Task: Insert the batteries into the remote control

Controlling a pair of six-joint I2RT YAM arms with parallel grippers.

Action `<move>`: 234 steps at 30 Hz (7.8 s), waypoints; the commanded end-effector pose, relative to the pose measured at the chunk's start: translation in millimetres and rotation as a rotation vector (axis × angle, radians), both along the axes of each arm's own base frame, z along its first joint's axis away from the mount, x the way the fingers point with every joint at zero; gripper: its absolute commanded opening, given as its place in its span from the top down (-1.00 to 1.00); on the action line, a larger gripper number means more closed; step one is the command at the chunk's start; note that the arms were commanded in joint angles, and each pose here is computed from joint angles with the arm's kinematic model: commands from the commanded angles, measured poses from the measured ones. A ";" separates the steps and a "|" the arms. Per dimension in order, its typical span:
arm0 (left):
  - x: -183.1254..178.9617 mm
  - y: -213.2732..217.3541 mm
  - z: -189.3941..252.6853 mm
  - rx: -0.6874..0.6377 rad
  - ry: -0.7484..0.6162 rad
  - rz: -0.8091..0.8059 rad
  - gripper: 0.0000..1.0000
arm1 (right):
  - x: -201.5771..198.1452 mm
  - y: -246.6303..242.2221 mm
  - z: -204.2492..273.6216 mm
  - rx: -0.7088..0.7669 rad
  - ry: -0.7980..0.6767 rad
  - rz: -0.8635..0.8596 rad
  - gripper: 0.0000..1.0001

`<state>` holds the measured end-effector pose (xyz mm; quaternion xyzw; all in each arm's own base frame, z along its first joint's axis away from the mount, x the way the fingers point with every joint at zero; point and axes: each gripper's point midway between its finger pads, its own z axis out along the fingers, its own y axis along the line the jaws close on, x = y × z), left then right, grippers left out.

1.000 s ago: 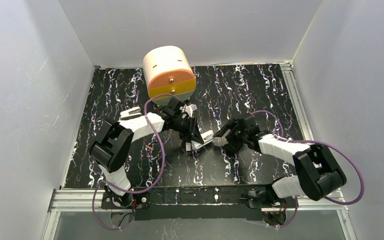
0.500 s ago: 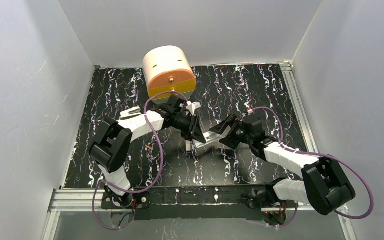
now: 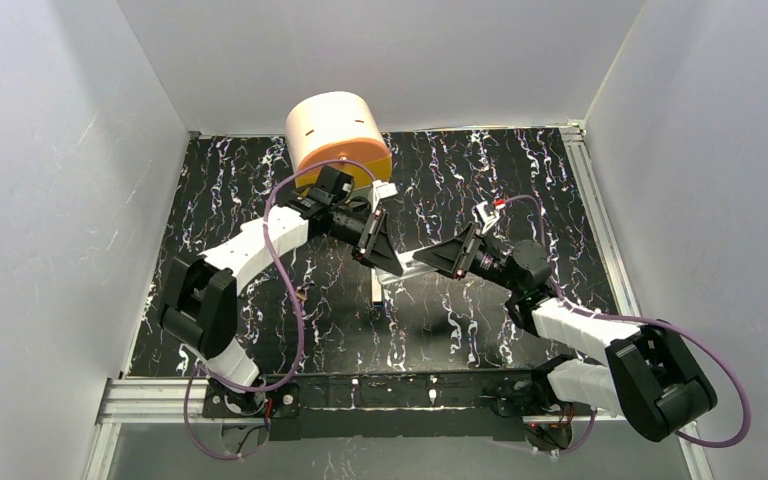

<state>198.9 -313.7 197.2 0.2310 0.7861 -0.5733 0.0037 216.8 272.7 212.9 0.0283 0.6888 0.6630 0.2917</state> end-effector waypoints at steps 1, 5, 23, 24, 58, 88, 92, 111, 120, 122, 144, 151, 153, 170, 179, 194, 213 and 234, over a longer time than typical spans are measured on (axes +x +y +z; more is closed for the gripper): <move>-16.0 16.3 32.9 -0.090 -0.006 -0.072 0.85 | -42.4 1.1 55.6 0.107 -0.257 0.210 -0.58; -19.1 17.4 36.4 -0.111 -0.012 -0.092 0.84 | -42.4 4.7 50.5 0.032 -0.263 0.246 -0.27; 33.4 13.7 45.7 -0.175 -0.030 0.342 -0.02 | 18.2 -14.4 21.3 0.107 0.002 -0.151 0.58; 35.9 13.8 47.7 -0.193 -0.036 0.372 -0.03 | 18.4 -13.1 20.3 0.103 0.005 -0.144 0.58; 44.5 10.1 -51.0 0.009 0.095 0.484 1.00 | 34.9 -64.3 -91.6 -0.489 0.210 -0.355 -0.29; 31.0 32.0 -150.0 0.424 0.099 0.468 1.00 | 7.3 -9.4 -145.3 -0.543 0.299 -0.011 0.11; 30.1 31.2 -151.3 0.423 0.100 0.468 1.00 | 4.0 -6.9 -150.9 -0.538 0.317 -0.006 0.11; 27.4 32.0 -154.6 0.432 0.092 0.462 1.00 | 0.7 -11.1 -169.0 -0.614 0.371 -0.026 -0.01; 27.2 31.9 -156.5 0.439 0.086 0.460 1.00 | -4.5 -13.7 -169.1 -0.660 0.366 -0.008 -0.03; 26.7 30.7 -156.5 0.437 0.086 0.456 1.00 | -5.2 -10.6 -170.7 -0.642 0.374 0.001 -0.02; 5.3 41.0 -191.8 0.620 0.124 0.419 1.00 | -1.8 32.4 -40.4 0.005 0.079 0.088 0.00; 7.1 56.1 -198.5 0.720 0.094 0.442 1.00 | -0.5 30.2 -32.4 0.010 0.057 0.068 0.00; 7.3 56.7 -198.3 0.723 0.089 0.442 1.00 | 1.2 29.1 -32.5 -0.001 0.051 0.055 0.00; 13.0 58.9 -177.2 0.758 0.042 0.389 1.00 | 39.6 -9.3 -89.2 -0.289 0.198 -0.189 -0.04; 20.2 56.8 -164.6 0.757 0.006 0.364 1.00 | 44.3 -63.7 -152.6 -0.615 0.395 -0.330 -0.08; 23.9 37.8 -107.5 0.577 -0.145 0.189 1.00 | 41.7 -45.6 -100.5 -0.643 0.057 -0.082 -0.11; -23.0 22.7 43.8 -0.003 -0.598 -0.223 1.00 | -92.0 39.6 -14.8 -0.296 -0.458 0.567 -0.79; -42.9 14.1 124.0 -0.212 -0.529 -0.006 0.02 | -108.0 38.9 79.8 -0.092 -0.553 0.454 0.88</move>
